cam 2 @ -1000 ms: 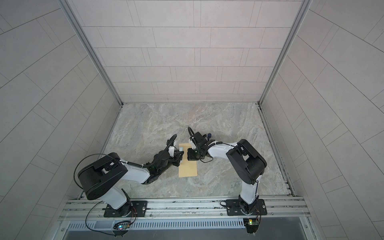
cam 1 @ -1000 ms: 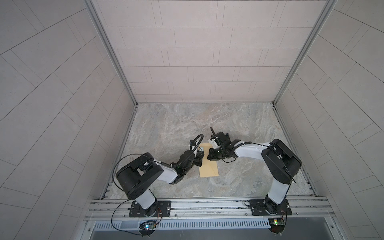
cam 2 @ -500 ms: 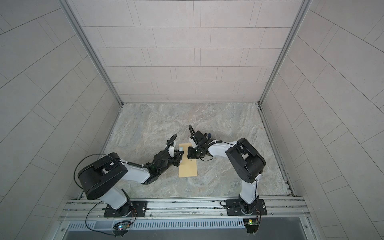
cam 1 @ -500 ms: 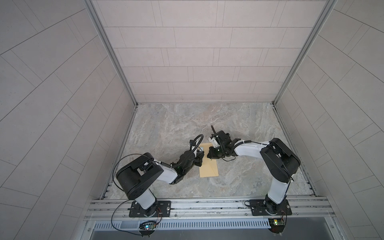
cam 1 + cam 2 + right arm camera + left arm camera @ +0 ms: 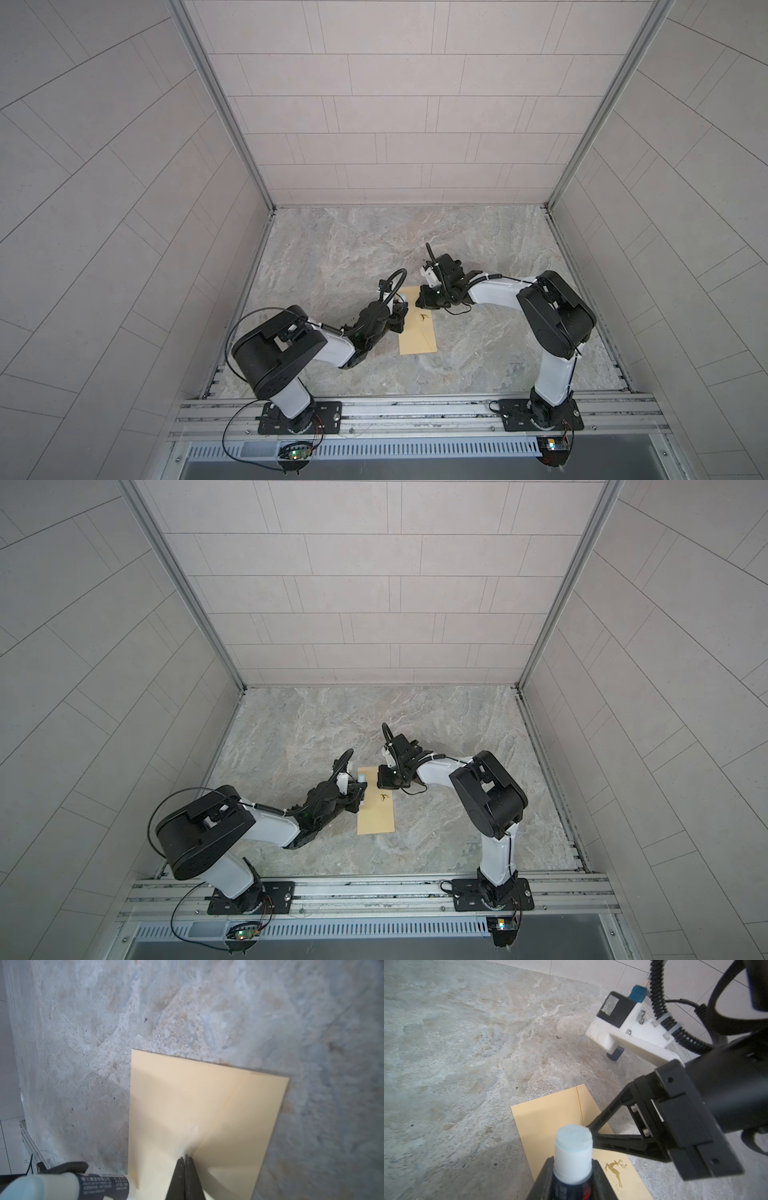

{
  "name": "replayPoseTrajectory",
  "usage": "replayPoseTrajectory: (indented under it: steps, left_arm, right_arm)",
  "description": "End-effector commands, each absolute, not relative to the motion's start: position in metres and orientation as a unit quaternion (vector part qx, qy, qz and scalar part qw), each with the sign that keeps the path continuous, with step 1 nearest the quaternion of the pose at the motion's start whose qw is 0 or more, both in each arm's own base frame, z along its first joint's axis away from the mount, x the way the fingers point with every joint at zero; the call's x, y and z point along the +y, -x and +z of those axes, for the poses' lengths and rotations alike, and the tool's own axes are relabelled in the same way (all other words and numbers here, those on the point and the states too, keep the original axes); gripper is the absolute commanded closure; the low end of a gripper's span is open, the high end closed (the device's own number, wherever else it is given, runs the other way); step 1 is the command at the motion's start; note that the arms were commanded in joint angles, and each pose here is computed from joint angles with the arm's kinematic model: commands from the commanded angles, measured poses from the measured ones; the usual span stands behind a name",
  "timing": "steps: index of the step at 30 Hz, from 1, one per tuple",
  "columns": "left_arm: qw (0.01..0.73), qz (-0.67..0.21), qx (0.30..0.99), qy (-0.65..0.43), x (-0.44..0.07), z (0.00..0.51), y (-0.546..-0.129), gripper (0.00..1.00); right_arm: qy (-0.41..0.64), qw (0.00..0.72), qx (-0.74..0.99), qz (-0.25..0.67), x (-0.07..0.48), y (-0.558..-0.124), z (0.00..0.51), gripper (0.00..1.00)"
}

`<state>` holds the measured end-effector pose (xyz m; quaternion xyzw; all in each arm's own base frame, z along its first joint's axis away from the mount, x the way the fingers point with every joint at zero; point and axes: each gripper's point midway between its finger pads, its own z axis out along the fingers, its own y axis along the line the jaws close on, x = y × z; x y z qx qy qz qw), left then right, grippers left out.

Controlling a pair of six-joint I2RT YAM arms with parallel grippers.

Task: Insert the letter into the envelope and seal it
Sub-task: 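Lift the right gripper off the sealed envelope and draw it back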

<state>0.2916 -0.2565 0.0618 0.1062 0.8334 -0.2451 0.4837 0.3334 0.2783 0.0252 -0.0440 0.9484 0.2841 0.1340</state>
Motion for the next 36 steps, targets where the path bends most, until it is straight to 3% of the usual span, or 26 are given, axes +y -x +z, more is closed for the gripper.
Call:
replayPoseTrajectory:
  steps: [1, 25, 32, 36]
  left_arm:
    - [0.480, -0.227, 0.841, -0.107, -0.248, 0.052, -0.289, 1.00]
    - [0.480, -0.231, 0.840, -0.104, -0.249, 0.054, -0.289, 1.00]
    - [0.496, -0.247, 0.827, -0.099, -0.250, 0.082, -0.289, 1.00]
    - [0.513, -0.268, 0.809, -0.103, -0.253, 0.119, -0.287, 1.00]
  right_arm:
    - [0.025, 0.117, 0.966, 0.231, 0.253, -0.334, -0.002, 1.00]
    - [0.014, 0.125, 0.958, 0.257, 0.255, -0.348, 0.008, 1.00]
    - [0.025, 0.186, 0.935, 0.302, 0.265, -0.361, 0.067, 1.00]
    - [0.042, 0.249, 0.910, 0.330, 0.265, -0.360, 0.126, 0.89]
